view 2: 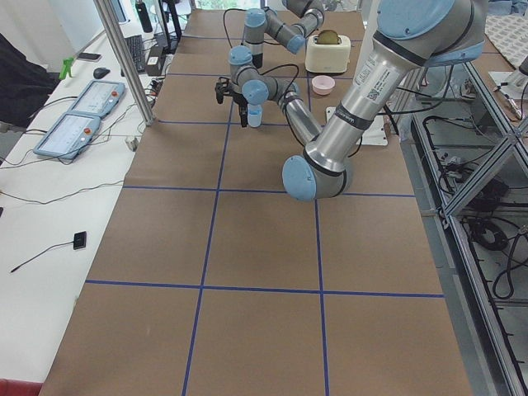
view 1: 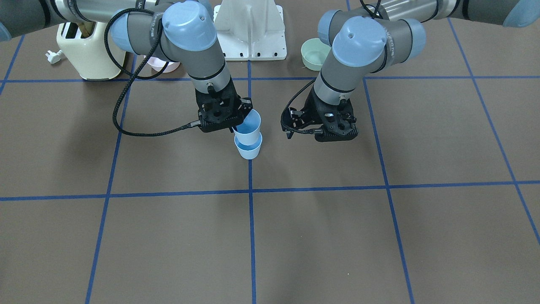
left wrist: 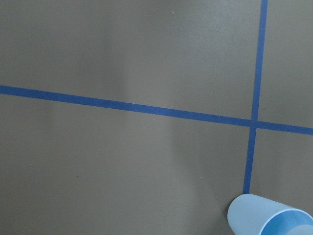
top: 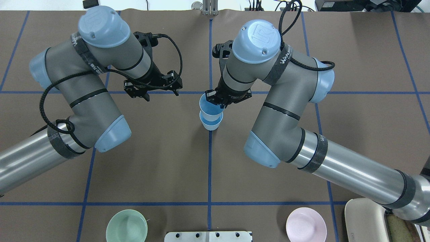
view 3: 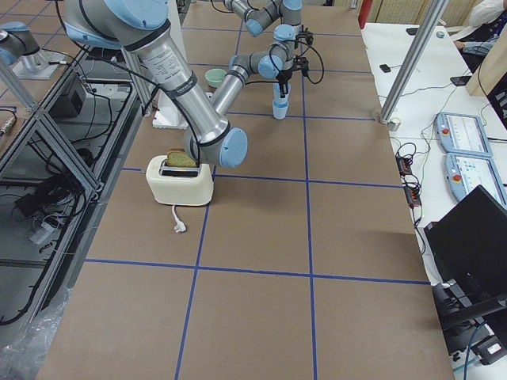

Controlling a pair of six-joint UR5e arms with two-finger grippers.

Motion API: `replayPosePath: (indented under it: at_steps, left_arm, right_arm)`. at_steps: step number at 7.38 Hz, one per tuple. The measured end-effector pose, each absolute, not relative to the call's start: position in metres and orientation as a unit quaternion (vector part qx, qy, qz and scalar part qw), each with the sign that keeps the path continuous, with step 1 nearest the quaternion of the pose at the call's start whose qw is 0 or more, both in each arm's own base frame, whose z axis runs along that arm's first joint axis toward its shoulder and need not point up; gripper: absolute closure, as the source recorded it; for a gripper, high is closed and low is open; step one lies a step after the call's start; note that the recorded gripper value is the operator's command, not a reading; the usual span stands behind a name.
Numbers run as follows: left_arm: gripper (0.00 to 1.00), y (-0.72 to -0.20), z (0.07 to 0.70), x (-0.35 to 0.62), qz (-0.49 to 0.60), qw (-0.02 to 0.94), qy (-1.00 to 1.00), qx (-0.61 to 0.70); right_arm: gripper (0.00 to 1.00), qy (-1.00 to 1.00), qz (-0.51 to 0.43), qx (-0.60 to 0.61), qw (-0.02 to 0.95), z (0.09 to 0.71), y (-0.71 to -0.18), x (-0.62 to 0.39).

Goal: Stack blue cups with both arms
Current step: 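Open the left gripper and lower the right gripper's cup into the placed cup, then release the stacked cup with the right gripper and lift both grippers away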

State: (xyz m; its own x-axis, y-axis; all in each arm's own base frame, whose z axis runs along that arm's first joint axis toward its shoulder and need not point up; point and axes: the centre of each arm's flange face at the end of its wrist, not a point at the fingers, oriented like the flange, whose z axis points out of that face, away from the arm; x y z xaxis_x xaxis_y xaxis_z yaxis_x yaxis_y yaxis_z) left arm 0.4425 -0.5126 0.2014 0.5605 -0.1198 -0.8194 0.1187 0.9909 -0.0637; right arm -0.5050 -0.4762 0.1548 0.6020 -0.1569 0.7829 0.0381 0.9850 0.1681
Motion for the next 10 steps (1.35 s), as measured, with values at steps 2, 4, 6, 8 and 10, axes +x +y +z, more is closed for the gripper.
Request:
replayPosePath:
  at_steps: [2,4,6,8,10]
  left_arm:
    - [0.04,-0.513,0.202,0.442,-0.068,0.883,0.463,0.0]
    - [0.04,-0.514,0.202,0.441,-0.069,0.884,0.463,0.0]
    - [0.04,-0.515,0.202,0.441,-0.069,0.884,0.463,0.0]
    - [0.04,-0.521,0.206,0.429,-0.074,0.883,0.463,0.005]
    - [0.03,-0.536,0.232,0.384,-0.053,0.887,0.459,0.024]
  right_arm:
    - [0.9,-0.438,-0.058,0.065,0.895,0.158,-0.472,-0.513]
    - [0.01,-0.437,-0.06,0.066,0.895,0.159,-0.47,-0.515]
    - [0.0,-0.437,-0.059,0.069,0.895,0.16,-0.474,-0.511]
    - [0.0,-0.436,-0.047,0.079,0.895,0.163,-0.501,-0.483]
    - [0.0,-0.418,-0.058,0.112,0.9,0.197,-0.55,-0.412]
